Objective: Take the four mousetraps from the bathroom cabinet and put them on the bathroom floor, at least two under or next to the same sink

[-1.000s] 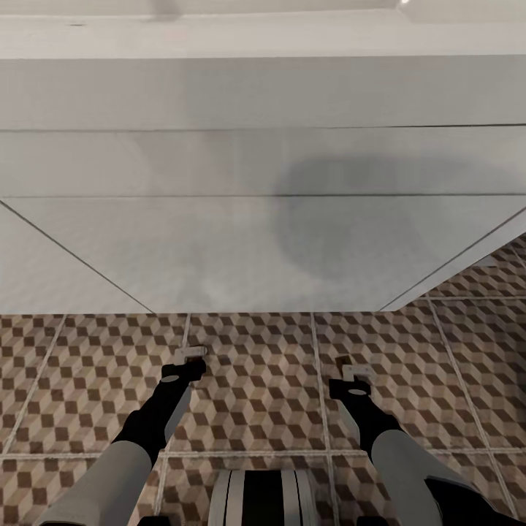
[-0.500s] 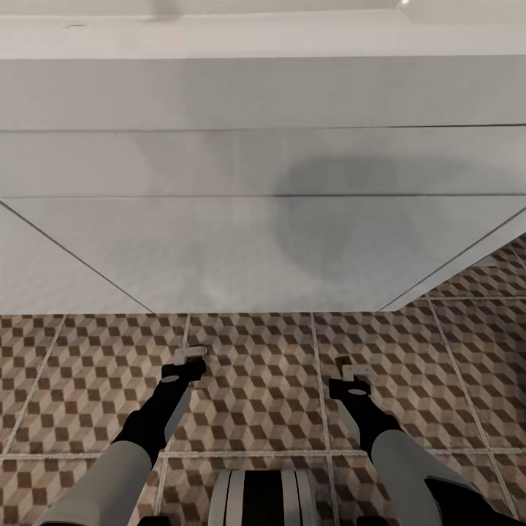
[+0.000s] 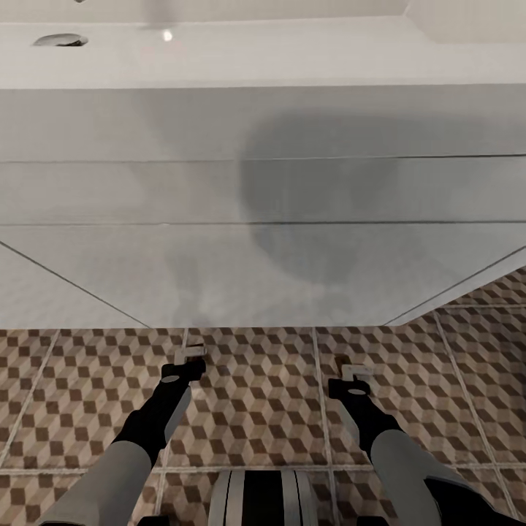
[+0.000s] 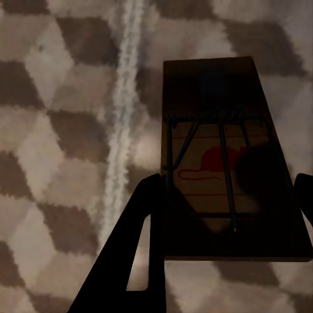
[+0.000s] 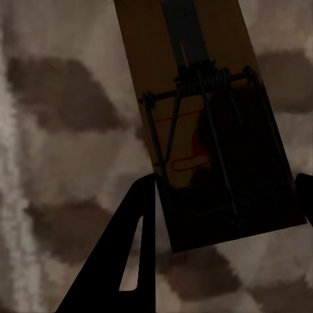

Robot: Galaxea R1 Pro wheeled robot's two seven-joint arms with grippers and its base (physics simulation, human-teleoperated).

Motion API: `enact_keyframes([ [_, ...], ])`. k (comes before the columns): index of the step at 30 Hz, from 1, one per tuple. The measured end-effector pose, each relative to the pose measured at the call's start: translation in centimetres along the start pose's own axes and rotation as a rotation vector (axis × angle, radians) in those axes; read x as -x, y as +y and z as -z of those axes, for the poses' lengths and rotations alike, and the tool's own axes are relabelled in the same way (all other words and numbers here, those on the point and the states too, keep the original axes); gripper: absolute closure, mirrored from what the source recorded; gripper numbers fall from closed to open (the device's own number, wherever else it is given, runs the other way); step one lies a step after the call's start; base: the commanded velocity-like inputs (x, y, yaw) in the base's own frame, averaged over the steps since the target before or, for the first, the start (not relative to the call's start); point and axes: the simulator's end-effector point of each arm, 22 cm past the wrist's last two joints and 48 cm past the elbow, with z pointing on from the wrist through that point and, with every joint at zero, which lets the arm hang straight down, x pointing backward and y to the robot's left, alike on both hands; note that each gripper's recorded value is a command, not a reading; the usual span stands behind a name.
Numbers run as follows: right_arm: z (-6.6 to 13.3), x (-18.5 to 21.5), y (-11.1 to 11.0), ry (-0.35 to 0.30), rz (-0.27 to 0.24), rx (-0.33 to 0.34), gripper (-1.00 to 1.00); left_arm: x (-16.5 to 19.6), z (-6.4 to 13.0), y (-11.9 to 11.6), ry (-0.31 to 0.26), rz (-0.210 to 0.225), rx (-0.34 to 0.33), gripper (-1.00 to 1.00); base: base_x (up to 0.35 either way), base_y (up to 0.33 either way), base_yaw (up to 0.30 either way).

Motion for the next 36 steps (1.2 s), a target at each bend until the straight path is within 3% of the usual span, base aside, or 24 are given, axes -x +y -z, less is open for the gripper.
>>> enact_keyframes([
  [36, 0.03, -0.01, 0.12, 0.000, 0.000, 0.002, 1.00, 0.01, 0.01, -0.06, -0.001, -0.001, -0.002, 1.00, 0.045, 0.000, 0.000],
])
